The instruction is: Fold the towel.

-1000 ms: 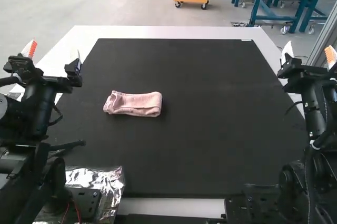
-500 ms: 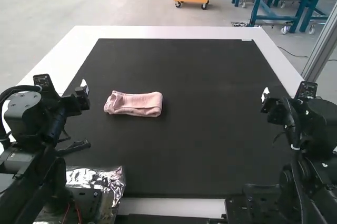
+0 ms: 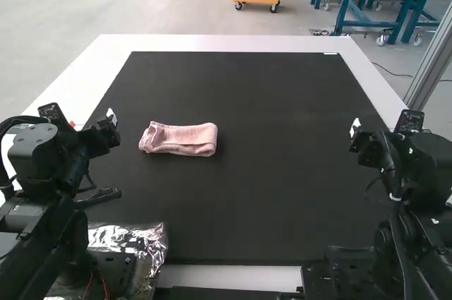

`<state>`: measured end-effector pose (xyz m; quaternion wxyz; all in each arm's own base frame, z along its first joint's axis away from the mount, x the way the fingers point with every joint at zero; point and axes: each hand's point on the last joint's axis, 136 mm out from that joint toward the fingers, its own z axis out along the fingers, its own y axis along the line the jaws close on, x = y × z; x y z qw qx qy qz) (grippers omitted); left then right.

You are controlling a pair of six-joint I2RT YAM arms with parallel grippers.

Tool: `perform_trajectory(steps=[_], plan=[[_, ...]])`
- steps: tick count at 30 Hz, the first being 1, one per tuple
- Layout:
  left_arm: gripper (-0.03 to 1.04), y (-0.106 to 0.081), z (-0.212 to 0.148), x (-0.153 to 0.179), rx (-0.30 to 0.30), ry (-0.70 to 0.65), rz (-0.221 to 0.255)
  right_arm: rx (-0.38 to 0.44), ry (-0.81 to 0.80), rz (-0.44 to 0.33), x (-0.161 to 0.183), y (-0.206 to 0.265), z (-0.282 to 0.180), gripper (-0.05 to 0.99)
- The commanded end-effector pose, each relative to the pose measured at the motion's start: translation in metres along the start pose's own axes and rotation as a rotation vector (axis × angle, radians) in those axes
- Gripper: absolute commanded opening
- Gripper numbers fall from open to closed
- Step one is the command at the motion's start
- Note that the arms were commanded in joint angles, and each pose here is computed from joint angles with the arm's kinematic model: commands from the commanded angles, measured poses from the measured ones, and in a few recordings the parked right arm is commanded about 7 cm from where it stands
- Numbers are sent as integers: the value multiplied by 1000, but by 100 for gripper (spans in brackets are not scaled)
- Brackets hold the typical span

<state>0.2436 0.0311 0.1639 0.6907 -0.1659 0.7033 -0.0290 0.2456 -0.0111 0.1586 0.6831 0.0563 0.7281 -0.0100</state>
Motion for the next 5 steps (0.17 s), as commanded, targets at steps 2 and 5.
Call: perform_trajectory(steps=[2,5], plan=[[96,4,0,-1,-15,-10,-19,11,-7,-7,0,-2,0,91],[96,4,0,-1,-15,-10,-19,11,-7,-7,0,-2,0,91]])
